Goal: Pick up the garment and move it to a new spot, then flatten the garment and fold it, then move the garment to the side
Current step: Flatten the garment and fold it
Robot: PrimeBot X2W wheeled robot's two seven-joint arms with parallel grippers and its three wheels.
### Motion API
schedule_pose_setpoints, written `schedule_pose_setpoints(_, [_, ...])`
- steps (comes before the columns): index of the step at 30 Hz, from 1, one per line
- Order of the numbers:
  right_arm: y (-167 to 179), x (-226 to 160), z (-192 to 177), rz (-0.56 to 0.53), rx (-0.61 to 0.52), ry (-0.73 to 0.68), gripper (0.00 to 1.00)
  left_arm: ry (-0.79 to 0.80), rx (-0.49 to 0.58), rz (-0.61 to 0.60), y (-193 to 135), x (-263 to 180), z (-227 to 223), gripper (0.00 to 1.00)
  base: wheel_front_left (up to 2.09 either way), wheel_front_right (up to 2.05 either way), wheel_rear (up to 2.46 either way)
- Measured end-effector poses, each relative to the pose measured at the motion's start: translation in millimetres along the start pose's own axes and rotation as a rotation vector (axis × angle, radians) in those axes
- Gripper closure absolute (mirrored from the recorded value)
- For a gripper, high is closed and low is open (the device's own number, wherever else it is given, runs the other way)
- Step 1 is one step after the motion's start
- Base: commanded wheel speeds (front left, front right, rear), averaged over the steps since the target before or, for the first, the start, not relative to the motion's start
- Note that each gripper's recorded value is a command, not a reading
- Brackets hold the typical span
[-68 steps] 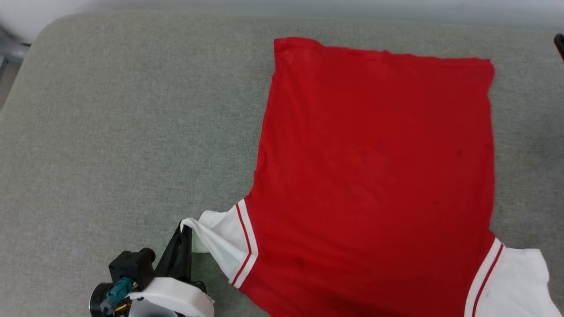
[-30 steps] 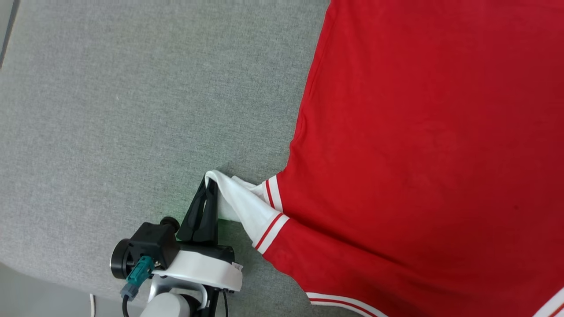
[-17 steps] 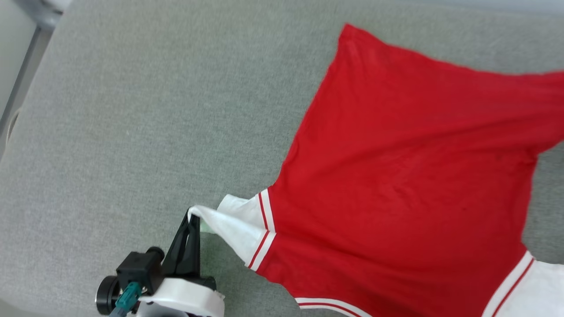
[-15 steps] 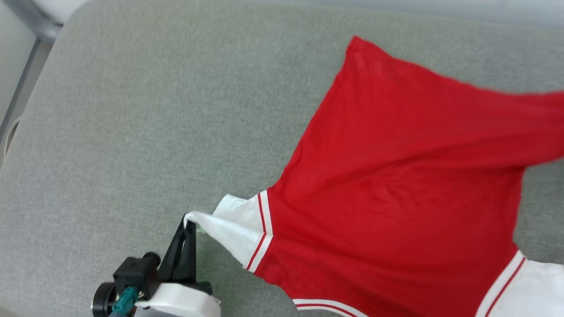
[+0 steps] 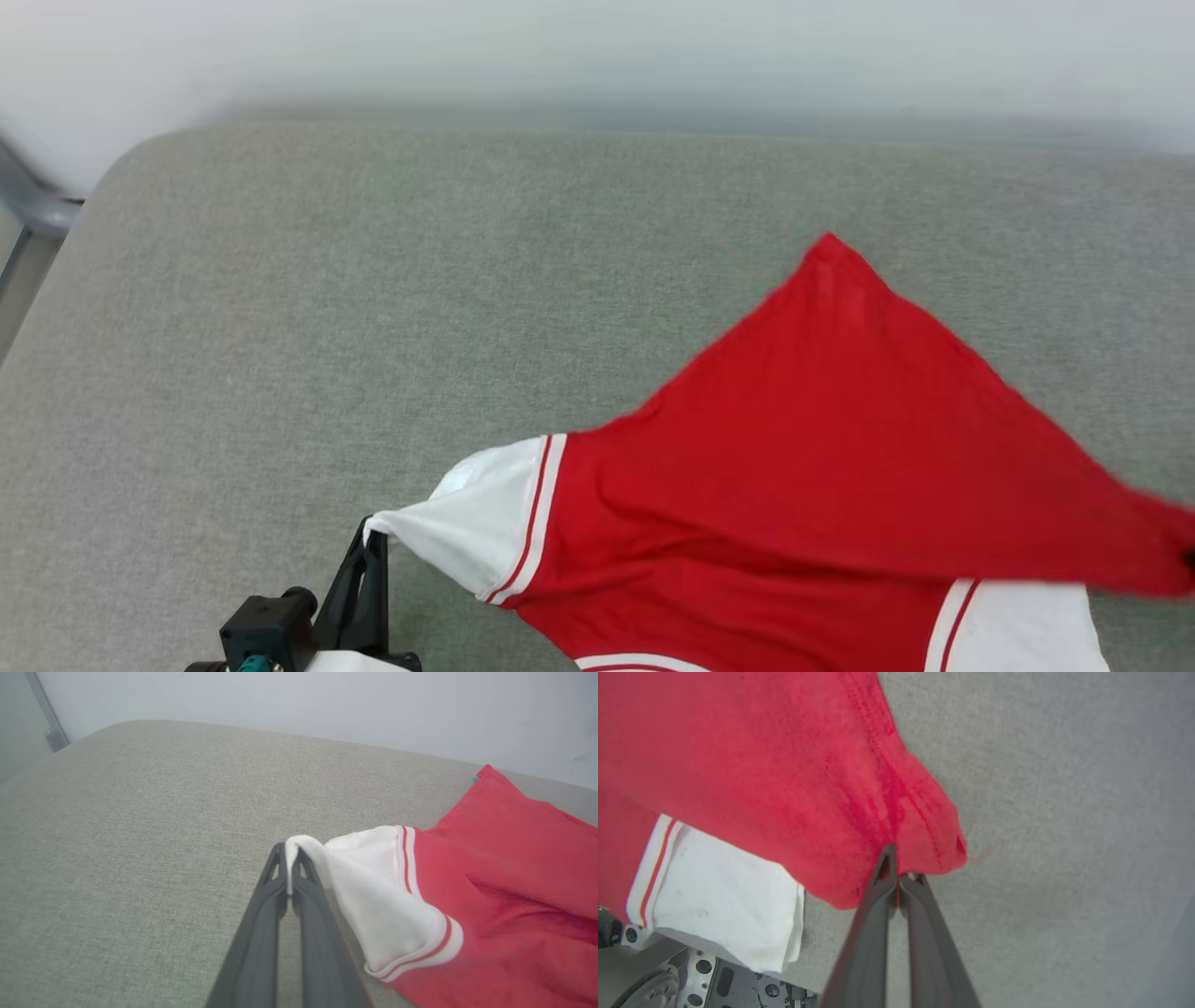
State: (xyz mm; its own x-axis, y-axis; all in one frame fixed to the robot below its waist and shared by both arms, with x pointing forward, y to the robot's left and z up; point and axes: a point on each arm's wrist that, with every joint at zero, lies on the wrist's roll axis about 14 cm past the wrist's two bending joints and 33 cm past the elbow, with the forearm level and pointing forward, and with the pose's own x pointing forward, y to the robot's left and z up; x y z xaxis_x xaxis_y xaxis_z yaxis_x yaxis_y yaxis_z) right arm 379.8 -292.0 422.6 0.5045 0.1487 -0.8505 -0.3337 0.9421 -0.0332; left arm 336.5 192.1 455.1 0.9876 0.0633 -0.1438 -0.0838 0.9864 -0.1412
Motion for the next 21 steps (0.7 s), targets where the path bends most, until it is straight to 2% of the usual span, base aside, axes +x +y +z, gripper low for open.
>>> schedule_pose_setpoints(3, [6.4,-4.1,-43.4,0.015,0.053,0.066,1.00,-0.004,-0.001,-0.016,-3.9,-0.8,1.4,1.00,0.00,0.00,0.00])
schedule_pose_setpoints(7, [33.5,-1.0,-106.1,0.074,0.160,0.171,1.00,-0.003,-0.002,-0.025,-6.3,-1.1,1.0,1.00,0.00,0.00,0.00])
schedule_pose_setpoints(10, [44.9,-0.2,-130.9,0.090,0.204,0.212,1.00,0.003,0.000,-0.029,-6.8,-0.2,-0.4,1.00,0.00,0.00,0.00])
schedule_pose_setpoints(12, [47.4,1.1,-133.7,0.089,0.227,0.200,1.00,0.007,0.004,-0.032,-6.8,0.7,-1.7,1.00,0.00,0.00,0.00])
schedule_pose_setpoints(13, [46.9,1.8,-132.8,0.084,0.238,0.185,0.92,0.008,0.005,-0.033,-7.1,1.3,-2.0,1.00,0.00,0.00,0.00])
schedule_pose_setpoints(14, [46.1,2.3,-130.6,0.078,0.244,0.169,0.43,0.009,0.006,-0.035,-7.4,1.9,-2.2,1.00,0.00,0.00,0.00])
schedule_pose_setpoints(15, [45.2,2.7,-127.2,0.072,0.243,0.150,0.00,0.009,0.008,-0.037,-7.7,2.6,-2.1,1.00,0.00,0.00,0.00])
schedule_pose_setpoints(18, [35.0,1.3,-107.1,0.037,0.227,0.055,0.00,0.007,0.011,-0.042,-8.4,4.0,-1.5,1.00,0.00,0.00,0.00])
schedule_pose_setpoints(21, [18.4,-3.9,-66.6,-0.004,0.208,-0.089,0.00,0.006,0.013,-0.044,-8.2,3.9,-1.1,1.00,0.00,0.00,0.00])
